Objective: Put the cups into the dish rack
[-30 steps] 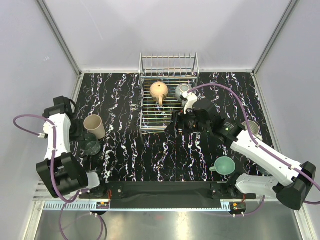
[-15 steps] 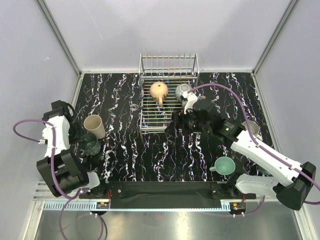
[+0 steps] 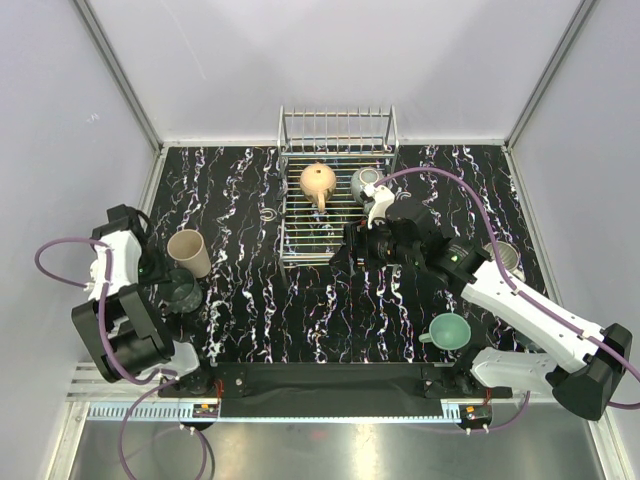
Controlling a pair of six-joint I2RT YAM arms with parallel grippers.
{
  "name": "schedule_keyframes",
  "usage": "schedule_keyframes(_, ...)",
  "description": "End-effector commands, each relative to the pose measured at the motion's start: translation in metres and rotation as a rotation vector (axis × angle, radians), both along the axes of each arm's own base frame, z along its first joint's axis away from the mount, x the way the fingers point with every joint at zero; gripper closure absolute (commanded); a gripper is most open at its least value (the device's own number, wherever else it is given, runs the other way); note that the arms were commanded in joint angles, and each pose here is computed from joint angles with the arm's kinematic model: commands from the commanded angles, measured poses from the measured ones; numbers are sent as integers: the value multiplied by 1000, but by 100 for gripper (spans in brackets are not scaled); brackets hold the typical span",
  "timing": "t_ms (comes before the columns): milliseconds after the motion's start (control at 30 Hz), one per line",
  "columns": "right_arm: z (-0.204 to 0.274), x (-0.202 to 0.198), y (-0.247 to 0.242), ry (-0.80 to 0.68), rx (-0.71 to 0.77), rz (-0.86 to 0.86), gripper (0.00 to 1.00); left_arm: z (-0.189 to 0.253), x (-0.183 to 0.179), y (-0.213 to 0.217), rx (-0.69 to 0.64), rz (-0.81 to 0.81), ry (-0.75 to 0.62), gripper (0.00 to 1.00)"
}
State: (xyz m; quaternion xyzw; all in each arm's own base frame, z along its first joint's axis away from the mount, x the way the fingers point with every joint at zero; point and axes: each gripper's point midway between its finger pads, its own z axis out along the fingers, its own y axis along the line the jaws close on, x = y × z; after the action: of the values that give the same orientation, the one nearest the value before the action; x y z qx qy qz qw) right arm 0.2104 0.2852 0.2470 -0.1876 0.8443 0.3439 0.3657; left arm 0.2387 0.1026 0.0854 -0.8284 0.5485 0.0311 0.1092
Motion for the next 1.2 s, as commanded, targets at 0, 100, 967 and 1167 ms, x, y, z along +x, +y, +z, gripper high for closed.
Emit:
schedule_keyframes(0,13,-2,4,-43,25,32,23,-10,-5,-1,-19,27,25,71)
schedule_keyframes(100,15,-2,2,-48,27,27,23,-11,-10,0,-9,31,45,86)
schedule_keyframes(967,29,-3,3,-21,33,20,23,150,-47,38,500,-165,-160,100)
schedule_keyframes(1167,32,2,3,-7,11,-6,23,220,-11,20,694,-402,-405,100)
